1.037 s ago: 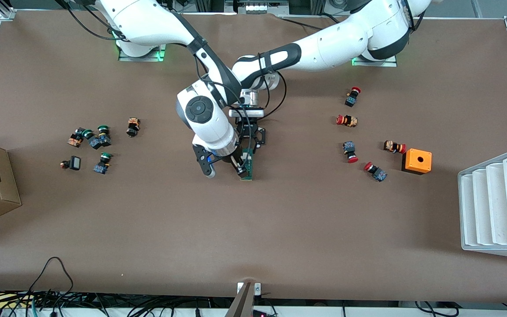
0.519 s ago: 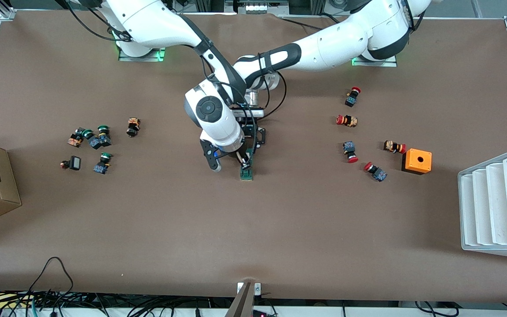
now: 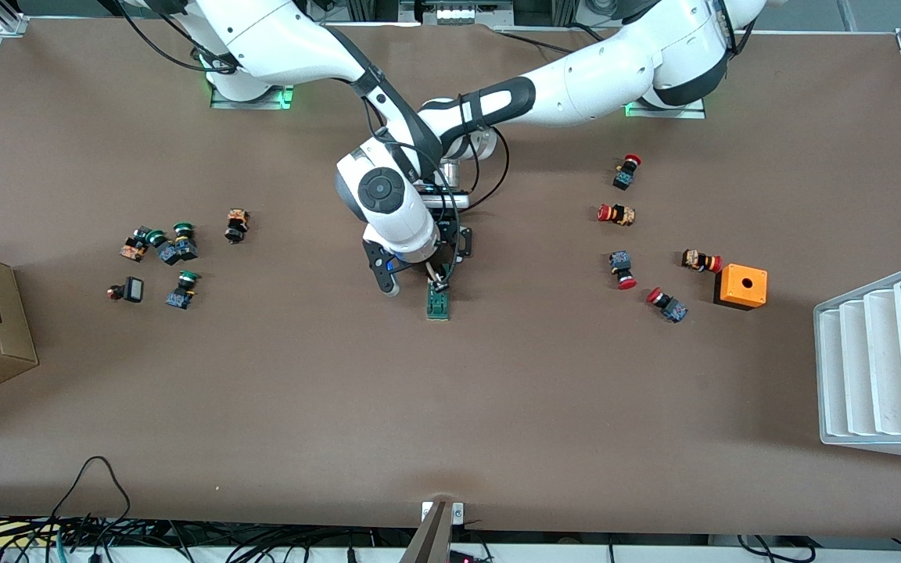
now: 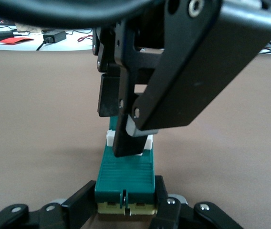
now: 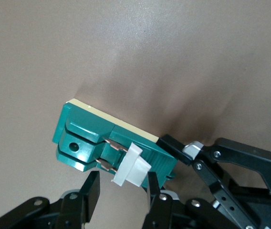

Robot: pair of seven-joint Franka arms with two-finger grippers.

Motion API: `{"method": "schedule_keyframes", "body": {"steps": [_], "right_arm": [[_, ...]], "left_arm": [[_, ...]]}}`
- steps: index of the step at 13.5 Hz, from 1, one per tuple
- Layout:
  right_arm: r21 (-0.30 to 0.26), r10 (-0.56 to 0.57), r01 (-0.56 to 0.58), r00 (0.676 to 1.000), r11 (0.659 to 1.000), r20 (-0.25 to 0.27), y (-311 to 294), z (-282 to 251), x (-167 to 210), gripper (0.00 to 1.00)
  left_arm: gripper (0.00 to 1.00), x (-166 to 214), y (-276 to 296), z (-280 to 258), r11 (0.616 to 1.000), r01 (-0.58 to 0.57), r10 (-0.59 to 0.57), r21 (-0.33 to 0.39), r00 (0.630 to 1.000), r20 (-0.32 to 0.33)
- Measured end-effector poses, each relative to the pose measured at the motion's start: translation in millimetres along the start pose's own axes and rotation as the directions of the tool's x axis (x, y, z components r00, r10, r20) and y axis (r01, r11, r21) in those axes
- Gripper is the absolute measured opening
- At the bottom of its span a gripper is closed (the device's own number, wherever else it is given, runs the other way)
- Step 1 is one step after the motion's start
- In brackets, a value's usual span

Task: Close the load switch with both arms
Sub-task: 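Swing the white handle down toward the contacts with the right gripper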

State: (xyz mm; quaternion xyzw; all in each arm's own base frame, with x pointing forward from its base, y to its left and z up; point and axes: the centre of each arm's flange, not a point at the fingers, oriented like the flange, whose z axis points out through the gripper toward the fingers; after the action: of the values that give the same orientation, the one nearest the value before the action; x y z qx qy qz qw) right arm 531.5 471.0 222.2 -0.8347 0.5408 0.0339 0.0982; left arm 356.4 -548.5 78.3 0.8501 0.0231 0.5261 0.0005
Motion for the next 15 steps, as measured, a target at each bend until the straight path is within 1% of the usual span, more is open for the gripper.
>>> {"method": "schedule_keyframes", "body": {"steps": [9, 13, 15], "right_arm": [[-0.016, 0.001, -0.001, 1.000, 1.000, -0.008, 6.9, 5.8, 1.1, 0.48], [0.017, -0.021, 0.021, 1.000, 1.000, -0.016, 5.1, 4.6, 0.3, 0.48], [0.022, -0.034, 0.034, 0.999, 0.999, -0.022, 6.1, 4.9, -1.3, 0.46]], "left_arm": [[0.52, 0.0, 0.0, 0.0, 1.000, 0.000, 0.000, 0.000, 1.000, 0.000], [0.52, 0.0, 0.0, 0.0, 1.000, 0.000, 0.000, 0.000, 1.000, 0.000], [0.52, 0.0, 0.0, 0.1, 1.000, 0.000, 0.000, 0.000, 1.000, 0.000]]}}
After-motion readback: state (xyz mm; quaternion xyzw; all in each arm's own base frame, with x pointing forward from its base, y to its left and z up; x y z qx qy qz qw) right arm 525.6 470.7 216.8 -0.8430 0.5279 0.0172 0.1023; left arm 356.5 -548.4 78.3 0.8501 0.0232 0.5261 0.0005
